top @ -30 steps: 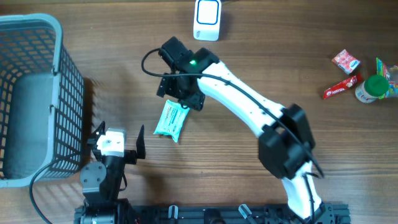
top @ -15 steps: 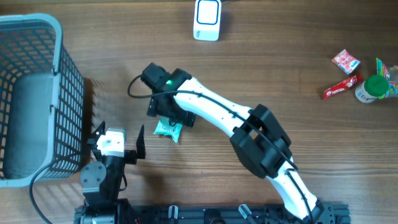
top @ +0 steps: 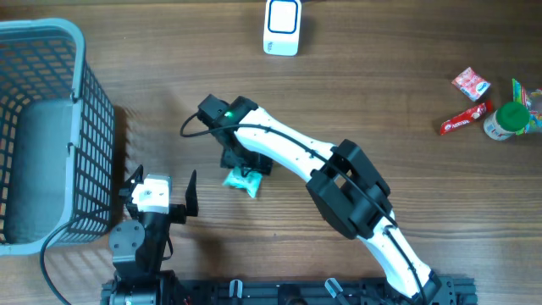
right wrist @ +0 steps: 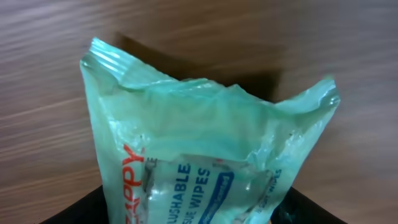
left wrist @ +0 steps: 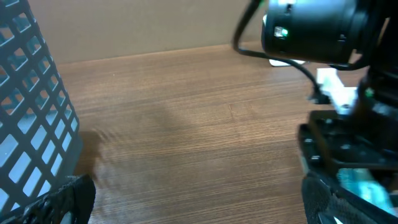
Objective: Scan the item barcode
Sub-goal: 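Reach the right gripper to the teal wipes pack and grasp it, then lift the wipes pack and hold it in front of the scanner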
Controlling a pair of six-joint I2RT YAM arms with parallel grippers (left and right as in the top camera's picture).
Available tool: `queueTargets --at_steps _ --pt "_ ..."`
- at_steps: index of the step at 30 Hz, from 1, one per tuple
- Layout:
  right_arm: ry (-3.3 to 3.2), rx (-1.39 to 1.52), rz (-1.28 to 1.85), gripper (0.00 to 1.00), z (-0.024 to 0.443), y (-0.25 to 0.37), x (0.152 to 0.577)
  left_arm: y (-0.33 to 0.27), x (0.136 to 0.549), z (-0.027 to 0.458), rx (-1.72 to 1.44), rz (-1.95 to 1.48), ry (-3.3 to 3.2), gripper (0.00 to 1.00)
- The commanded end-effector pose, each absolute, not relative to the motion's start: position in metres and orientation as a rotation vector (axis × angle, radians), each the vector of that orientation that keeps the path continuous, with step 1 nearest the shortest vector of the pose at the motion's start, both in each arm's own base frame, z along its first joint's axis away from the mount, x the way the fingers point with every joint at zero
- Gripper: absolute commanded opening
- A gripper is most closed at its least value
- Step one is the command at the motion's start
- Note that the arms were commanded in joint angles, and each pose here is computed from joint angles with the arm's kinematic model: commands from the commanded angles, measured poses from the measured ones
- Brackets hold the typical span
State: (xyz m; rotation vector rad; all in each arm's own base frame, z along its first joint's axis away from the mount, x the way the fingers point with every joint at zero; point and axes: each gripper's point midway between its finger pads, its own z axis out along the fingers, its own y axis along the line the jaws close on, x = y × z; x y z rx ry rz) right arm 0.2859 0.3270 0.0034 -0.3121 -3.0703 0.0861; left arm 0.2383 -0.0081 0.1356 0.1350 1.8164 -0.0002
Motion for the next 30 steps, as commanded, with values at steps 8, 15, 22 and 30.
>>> queueTargets --at_steps 8,15,22,30 --pt "-3.035 -0.517 0.241 1.00 0.054 0.194 0.353 -0.011 0.238 0.135 0.157 -0.003 1.812 1.00" --pt "-3.015 -0.499 -0.009 0.96 0.082 0.229 0.348 -0.011 0.238 0.135 0.157 -0.003 1.812 1.00" --pt "-2.831 -0.980 0.126 0.80 0.038 0.217 0.353 -0.011 0.238 0.135 0.157 -0.003 1.812 1.00" --pt "-2.732 -1.110 0.072 0.75 0.017 0.227 0.356 -0.011 0.238 0.135 0.157 -0.003 1.812 1.00"
